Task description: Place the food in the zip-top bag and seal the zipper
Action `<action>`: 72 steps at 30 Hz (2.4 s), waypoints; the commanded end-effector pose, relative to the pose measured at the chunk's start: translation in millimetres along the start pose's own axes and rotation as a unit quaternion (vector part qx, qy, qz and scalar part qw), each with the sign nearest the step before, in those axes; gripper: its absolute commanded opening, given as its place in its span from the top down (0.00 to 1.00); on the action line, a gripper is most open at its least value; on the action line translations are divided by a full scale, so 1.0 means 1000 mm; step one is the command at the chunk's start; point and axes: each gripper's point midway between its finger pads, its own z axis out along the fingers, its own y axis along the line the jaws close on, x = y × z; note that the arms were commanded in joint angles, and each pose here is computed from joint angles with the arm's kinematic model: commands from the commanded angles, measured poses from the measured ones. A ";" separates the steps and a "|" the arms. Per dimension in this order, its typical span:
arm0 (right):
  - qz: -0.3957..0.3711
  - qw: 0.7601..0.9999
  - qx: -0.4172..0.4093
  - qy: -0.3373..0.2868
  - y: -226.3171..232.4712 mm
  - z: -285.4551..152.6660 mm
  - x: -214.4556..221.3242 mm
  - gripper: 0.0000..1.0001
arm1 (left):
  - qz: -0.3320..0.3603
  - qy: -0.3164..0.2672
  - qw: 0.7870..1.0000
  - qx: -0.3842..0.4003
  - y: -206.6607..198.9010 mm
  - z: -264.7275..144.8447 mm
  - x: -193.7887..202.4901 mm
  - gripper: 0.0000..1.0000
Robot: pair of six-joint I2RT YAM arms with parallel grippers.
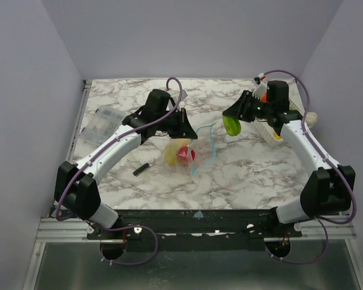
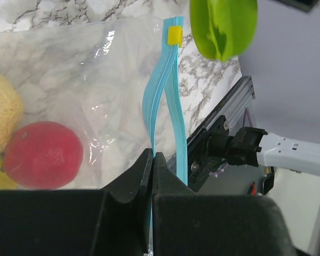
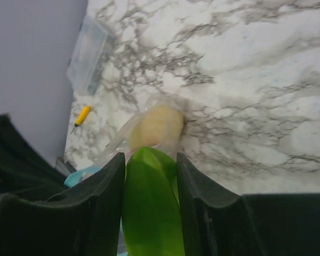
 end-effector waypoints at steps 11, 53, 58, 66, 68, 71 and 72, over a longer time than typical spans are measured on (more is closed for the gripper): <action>-0.049 0.970 -0.219 -0.098 0.143 -0.046 0.037 1.00 | -0.007 -0.043 0.999 0.027 -0.016 -0.007 -0.019 1.00; -0.102 0.976 -0.083 -0.172 0.107 -0.005 0.095 0.34 | -0.010 -0.052 0.997 0.055 -0.033 -0.019 -0.021 1.00; -0.111 0.975 -0.045 -0.185 0.101 -0.012 0.083 0.34 | -0.011 -0.051 0.997 0.053 -0.031 -0.019 -0.020 1.00; -0.147 0.962 0.018 -0.231 0.102 -0.043 0.046 0.34 | -0.015 -0.047 0.998 0.045 -0.024 -0.016 -0.018 1.00; -0.156 0.956 0.033 -0.245 0.102 -0.052 0.036 0.32 | -0.016 -0.047 0.998 0.045 -0.023 -0.016 -0.018 1.00; -0.163 0.949 0.081 -0.258 0.091 -0.060 0.025 0.28 | -0.018 -0.043 0.998 0.045 -0.021 -0.014 -0.016 1.00; -0.163 0.946 0.097 -0.264 0.088 -0.062 0.020 0.27 | -0.019 -0.042 0.998 0.046 -0.021 -0.013 -0.016 1.00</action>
